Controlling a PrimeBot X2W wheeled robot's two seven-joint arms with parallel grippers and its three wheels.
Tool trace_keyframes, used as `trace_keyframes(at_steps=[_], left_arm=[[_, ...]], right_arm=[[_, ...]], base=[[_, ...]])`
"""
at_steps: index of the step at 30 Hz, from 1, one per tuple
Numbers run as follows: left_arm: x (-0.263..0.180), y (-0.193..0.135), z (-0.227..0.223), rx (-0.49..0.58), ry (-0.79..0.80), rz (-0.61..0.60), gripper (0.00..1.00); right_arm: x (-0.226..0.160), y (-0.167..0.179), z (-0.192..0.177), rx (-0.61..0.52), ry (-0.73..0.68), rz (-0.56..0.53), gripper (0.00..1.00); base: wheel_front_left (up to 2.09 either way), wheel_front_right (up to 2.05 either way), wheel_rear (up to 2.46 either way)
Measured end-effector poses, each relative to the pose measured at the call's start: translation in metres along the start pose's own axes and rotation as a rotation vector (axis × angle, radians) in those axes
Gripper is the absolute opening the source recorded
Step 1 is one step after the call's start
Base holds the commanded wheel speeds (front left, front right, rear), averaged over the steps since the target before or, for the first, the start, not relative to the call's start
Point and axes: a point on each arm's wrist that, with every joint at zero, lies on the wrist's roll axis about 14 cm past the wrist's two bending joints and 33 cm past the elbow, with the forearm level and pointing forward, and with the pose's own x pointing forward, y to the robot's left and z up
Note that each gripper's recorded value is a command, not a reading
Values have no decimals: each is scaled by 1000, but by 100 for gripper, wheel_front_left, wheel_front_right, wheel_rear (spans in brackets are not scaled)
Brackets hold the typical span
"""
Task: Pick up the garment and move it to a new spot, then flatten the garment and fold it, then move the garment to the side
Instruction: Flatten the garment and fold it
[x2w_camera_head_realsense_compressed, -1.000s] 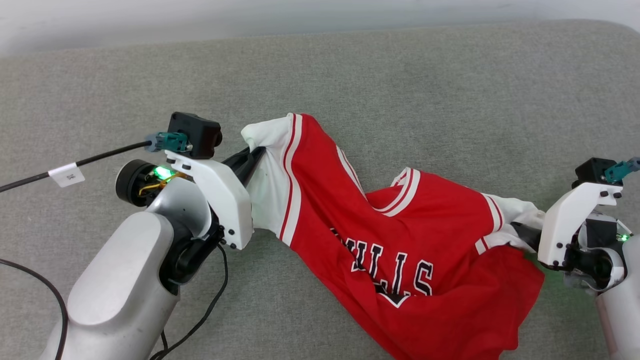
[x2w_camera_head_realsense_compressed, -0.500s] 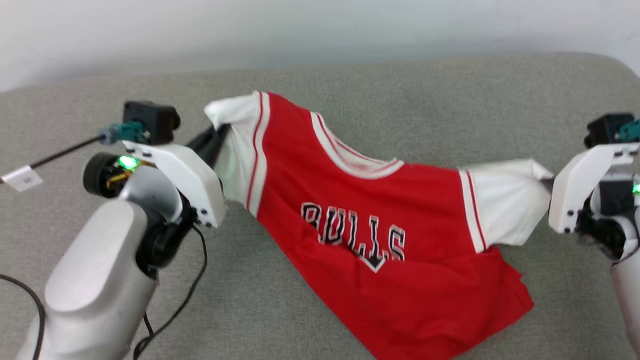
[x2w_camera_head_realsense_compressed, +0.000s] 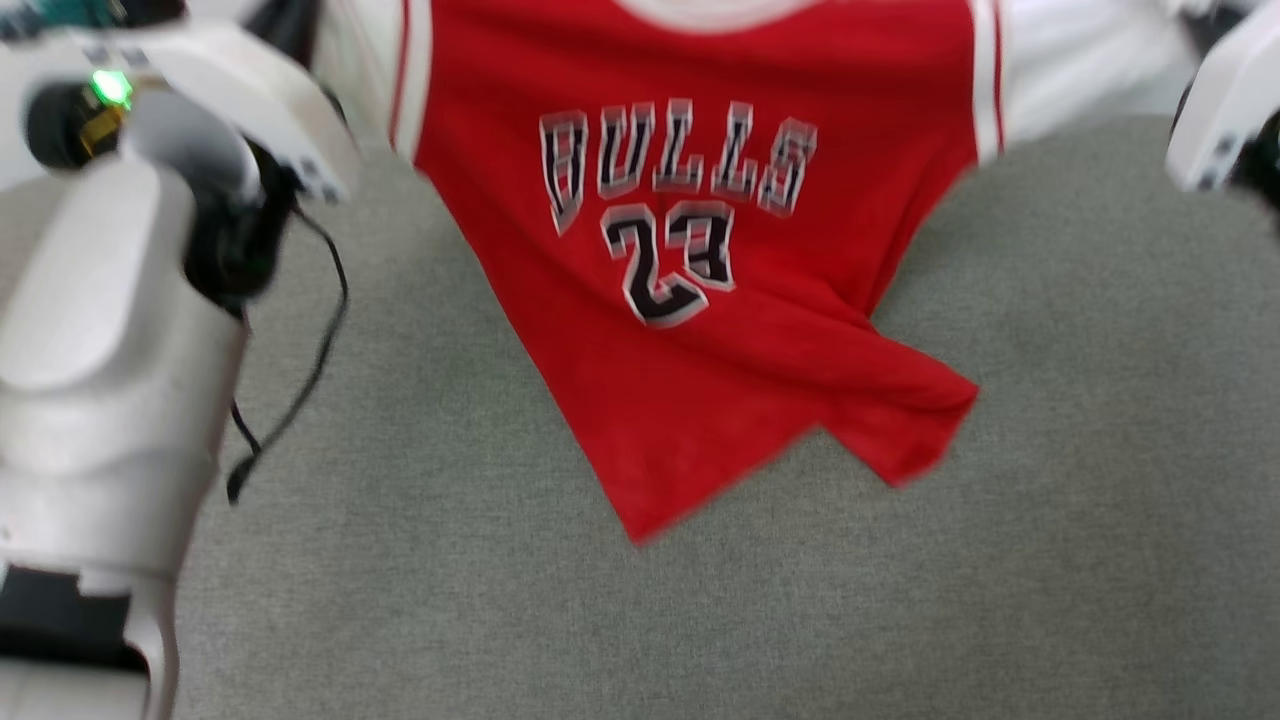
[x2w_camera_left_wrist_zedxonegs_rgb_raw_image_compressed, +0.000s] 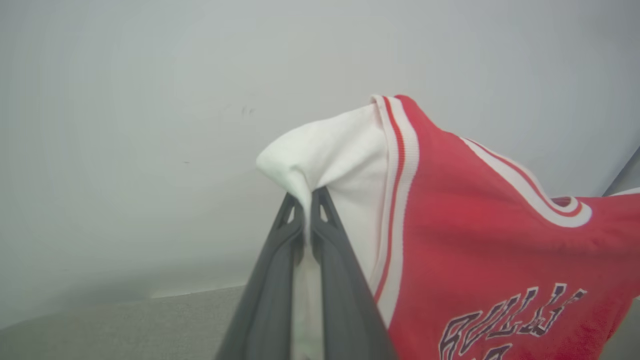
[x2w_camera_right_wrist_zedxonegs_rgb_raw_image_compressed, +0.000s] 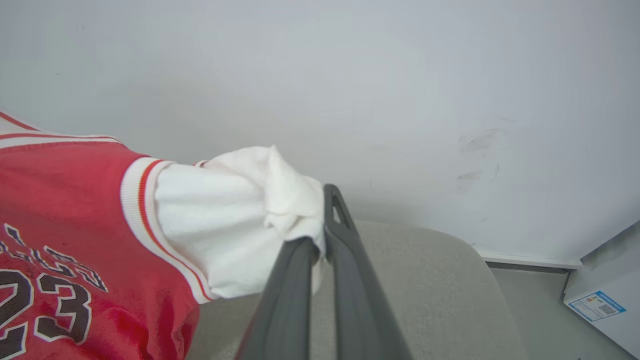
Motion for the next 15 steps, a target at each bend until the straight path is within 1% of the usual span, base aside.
trace_keyframes(at_steps=[6,11,15], left_arm=[[43,16,49,42,-156,44,0],[77,23,85,64,-295,53,0],[98,26,97,88,-371,49,0]], right_arm=[[30,3,88,-38,-256,-8,0],[51,8,143,-90,-426,-15,0],[67,11,170,-113,-517,-15,0]], base=[[0,0,0],[0,0,0],[0,0,0]])
